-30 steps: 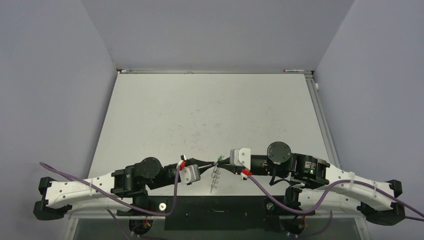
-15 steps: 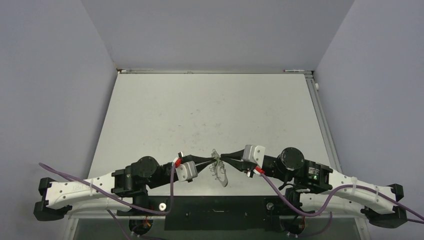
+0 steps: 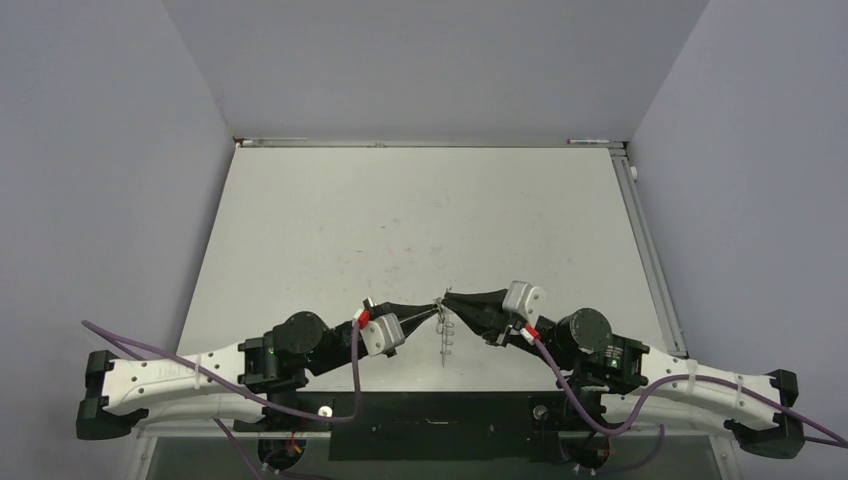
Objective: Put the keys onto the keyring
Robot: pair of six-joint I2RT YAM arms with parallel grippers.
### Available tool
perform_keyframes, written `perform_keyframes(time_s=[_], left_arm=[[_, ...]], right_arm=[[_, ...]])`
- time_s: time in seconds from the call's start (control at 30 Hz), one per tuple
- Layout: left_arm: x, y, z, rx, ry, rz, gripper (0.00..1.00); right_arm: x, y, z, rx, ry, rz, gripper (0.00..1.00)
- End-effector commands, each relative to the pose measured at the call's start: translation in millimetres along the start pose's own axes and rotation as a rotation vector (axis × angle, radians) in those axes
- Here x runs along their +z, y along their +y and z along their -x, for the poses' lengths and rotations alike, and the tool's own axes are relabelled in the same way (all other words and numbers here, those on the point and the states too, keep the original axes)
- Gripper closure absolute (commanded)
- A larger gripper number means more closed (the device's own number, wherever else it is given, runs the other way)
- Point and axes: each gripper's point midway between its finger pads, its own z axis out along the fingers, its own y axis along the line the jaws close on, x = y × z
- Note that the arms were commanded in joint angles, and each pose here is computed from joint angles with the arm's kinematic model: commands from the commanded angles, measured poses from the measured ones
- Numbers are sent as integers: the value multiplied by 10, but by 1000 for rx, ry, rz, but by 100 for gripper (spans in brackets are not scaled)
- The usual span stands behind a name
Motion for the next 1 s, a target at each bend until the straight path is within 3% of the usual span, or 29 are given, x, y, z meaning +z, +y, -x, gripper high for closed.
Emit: perform_keyframes(time_s=[0.0,0.4,0.43,0.53,0.6,0.7,0.97], left_arm=[[73,-112,56,-1,-29,-48,100],[132,-124,-11,21,-6,-38,100],[142,-113,-1,20,-6,-32,95],[153,-106,-16,30,8,-28,66],[124,-91,-15,32,11,-24,56],[20,-60,63,17,-9,-23,52],[-411,3,465,-48,-121,-62,55]], right_arm=[[-7,-275,515,67,-210,-140,95],[-59,-372,562,139,-252,-202,95],[-54,-363,534,142,-248,-201,95],[-33,-338,460,143,-230,-194,95],[-34,-318,458,142,-228,-183,95],[-52,-257,466,127,-221,-143,95],[-142,60,537,45,-205,61,95]])
